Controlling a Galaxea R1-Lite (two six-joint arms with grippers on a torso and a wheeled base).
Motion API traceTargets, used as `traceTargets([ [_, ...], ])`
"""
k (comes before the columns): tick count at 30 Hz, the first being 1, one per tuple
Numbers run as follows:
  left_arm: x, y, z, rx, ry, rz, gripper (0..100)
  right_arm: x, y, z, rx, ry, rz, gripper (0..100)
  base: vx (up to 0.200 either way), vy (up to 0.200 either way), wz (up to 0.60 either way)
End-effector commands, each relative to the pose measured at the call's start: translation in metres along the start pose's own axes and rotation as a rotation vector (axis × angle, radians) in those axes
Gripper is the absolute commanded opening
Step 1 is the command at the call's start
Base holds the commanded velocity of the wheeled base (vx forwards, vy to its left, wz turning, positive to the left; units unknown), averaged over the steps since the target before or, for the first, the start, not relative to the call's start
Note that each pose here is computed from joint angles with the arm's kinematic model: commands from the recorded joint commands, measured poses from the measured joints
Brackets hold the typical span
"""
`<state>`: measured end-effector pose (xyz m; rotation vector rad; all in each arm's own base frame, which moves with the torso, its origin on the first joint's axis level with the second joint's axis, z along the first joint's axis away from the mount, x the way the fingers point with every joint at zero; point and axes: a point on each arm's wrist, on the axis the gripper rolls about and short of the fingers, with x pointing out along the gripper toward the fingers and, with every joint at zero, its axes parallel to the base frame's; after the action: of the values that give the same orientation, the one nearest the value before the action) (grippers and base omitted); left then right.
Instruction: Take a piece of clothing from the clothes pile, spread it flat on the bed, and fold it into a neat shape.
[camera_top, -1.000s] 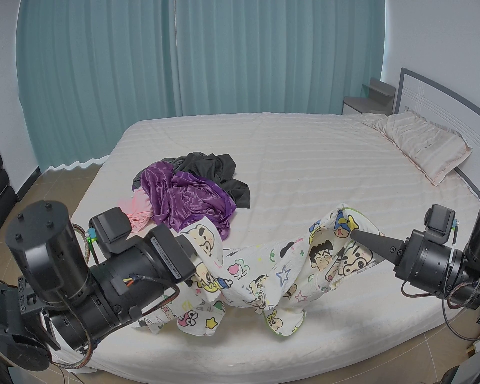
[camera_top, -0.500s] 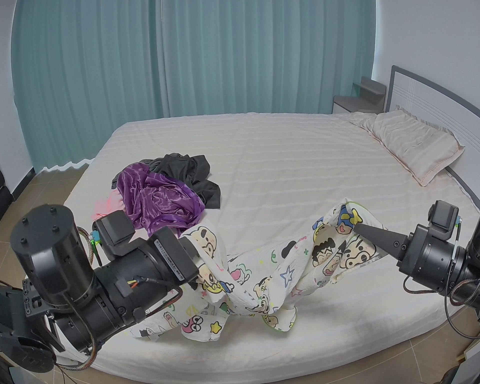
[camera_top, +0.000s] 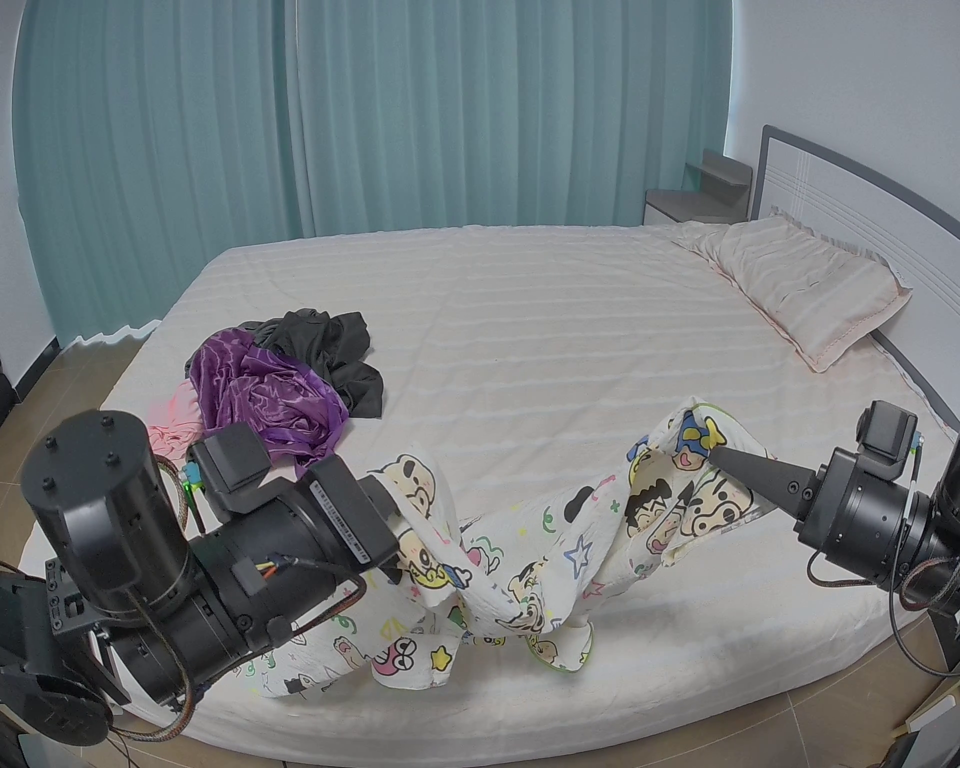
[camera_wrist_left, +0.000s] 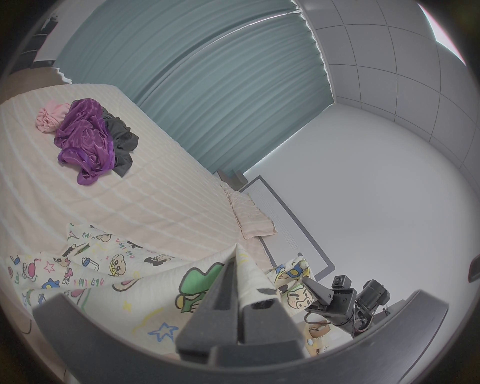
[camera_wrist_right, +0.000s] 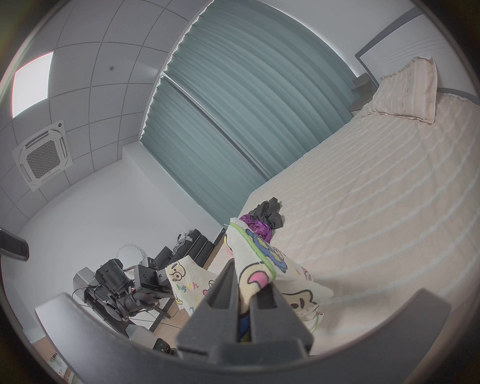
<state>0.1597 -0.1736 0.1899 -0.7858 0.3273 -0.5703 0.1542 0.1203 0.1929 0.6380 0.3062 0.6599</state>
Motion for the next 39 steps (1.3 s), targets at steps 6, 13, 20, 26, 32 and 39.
traceTargets([
  [6, 0.0, 0.001, 0.0, 0.0, 0.001, 0.003, 0, 0.0, 0.0, 0.0, -0.001, 0.002, 0.0, 0, 0.0, -0.2, 0.0],
  [13, 0.0, 0.0, 0.0, 0.0, 0.0, 0.001, 0, 0.001, 0.0, -0.001, -0.001, 0.003, -0.001, 0, 0.0, -0.2, 0.0],
  [20, 0.0, 0.0, 0.0, 0.0, 0.0, 0.001, 0, 0.0, 0.0, 0.0, 0.001, -0.002, 0.0, 0, 0.0, -0.2, 0.0],
  [26, 0.0, 0.0, 0.0, 0.0, -0.002, 0.003, 0, -0.001, -0.003, 0.003, 0.0, -0.012, -0.01, 0, 0.0, -0.2, 0.0],
  [32, -0.002, -0.001, 0.001, 0.003, -0.013, 0.001, 0, -0.001, -0.002, 0.003, 0.0, -0.015, -0.008, 0, 0.0, -0.1, 0.0],
  [39, -0.006, -0.005, 0.007, 0.021, -0.056, 0.006, 0, -0.012, 0.004, 0.01, -0.02, -0.052, 0.016, 0, -0.029, 0.0, 0.0],
])
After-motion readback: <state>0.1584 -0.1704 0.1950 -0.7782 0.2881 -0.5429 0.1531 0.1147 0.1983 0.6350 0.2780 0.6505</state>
